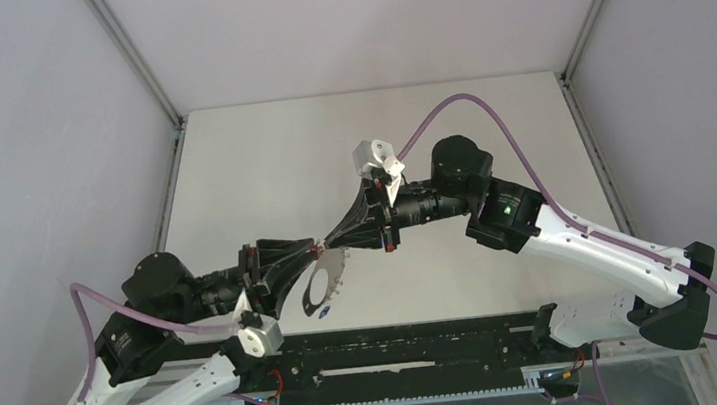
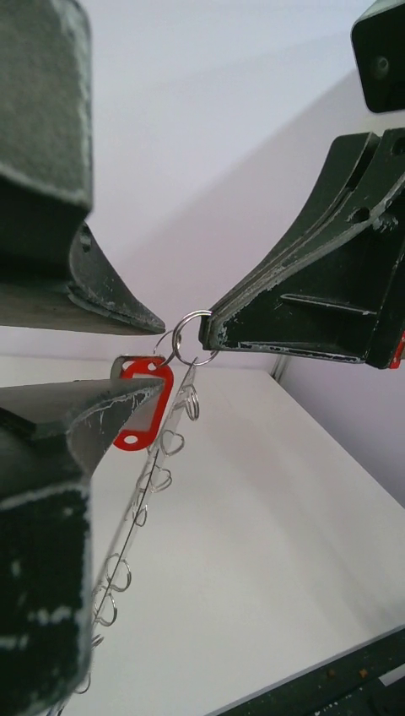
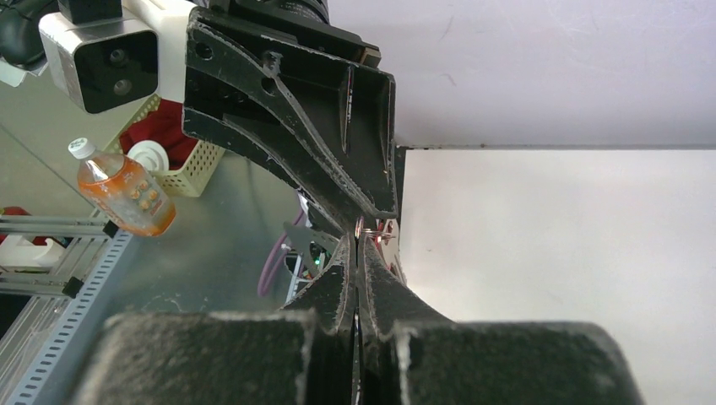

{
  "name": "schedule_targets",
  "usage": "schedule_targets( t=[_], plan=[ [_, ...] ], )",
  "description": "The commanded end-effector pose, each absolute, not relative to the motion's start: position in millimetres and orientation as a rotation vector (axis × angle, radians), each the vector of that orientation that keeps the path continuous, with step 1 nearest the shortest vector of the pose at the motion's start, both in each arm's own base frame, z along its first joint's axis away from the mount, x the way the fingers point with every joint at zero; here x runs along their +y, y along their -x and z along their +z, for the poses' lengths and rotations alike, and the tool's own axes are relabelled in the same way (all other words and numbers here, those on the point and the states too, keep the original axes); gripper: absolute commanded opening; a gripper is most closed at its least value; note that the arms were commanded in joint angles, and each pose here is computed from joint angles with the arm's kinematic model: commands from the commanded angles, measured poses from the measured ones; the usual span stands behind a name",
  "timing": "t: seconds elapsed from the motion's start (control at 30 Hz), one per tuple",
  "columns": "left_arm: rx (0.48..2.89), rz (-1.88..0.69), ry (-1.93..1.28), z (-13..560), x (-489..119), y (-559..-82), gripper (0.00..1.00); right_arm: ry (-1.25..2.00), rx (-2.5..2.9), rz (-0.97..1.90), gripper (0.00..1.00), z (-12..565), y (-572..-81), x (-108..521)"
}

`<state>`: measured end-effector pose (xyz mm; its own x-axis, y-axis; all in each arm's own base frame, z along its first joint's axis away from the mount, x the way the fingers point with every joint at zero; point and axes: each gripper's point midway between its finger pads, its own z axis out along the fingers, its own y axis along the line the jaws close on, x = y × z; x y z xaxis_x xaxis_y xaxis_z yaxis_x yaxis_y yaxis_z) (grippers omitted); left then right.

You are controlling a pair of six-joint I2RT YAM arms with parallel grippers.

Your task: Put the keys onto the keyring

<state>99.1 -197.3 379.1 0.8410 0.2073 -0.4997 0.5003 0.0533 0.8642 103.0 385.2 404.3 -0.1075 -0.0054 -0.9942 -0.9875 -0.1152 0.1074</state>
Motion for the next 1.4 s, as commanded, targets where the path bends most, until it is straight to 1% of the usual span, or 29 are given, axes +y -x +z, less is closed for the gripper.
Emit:
schedule_targets(
  t=[0.0,0.3,0.43,0.57,0.77,0.87,0.93,1.23,1.27,1.37],
  plan=[
    [0.612,-0.255,-1.497,376.6,-197.7,-101.6,0.30,1.190,1.143,1.376,0.00,435.6,-103.0,379.9],
    [0.673,-0.388,-1.449,386.9,-203.2,-93.9,0.31,1.197,1.134,1.408,0.00,435.7,-100.1,384.1],
    [0.707,-0.386,-1.436,383.7,-205.9,-100.6,0.30,1.198,1.108,1.427,0.00,440.2,-97.0,385.6],
    [0.742,-0.339,-1.409,381.8,-205.0,-112.7,0.22,1.204,1.110,1.438,0.00,439.1,-95.2,386.4],
    [0.732,-0.316,-1.403,383.1,-203.8,-114.7,0.07,1.185,1.108,1.438,0.00,439.1,-96.7,386.4],
    [0.697,-0.296,-1.431,377.4,-203.7,-112.5,0.02,1.159,1.105,1.440,0.00,440.8,-98.3,385.9],
    [0.641,-0.263,-1.470,372.0,-203.2,-109.1,0.00,1.139,1.097,1.449,0.00,441.7,-98.5,385.5],
    [0.470,-0.115,-1.584,354.6,-203.7,-107.2,0.01,1.074,1.114,1.445,0.00,439.8,-104.2,384.3],
    [0.446,-0.098,-1.594,353.3,-203.8,-106.5,0.03,1.066,1.116,1.442,0.00,439.7,-105.0,384.0],
    [0.404,-0.066,-1.606,352.5,-204.0,-105.6,0.22,1.043,1.124,1.435,0.00,437.8,-107.9,383.2]
  ],
)
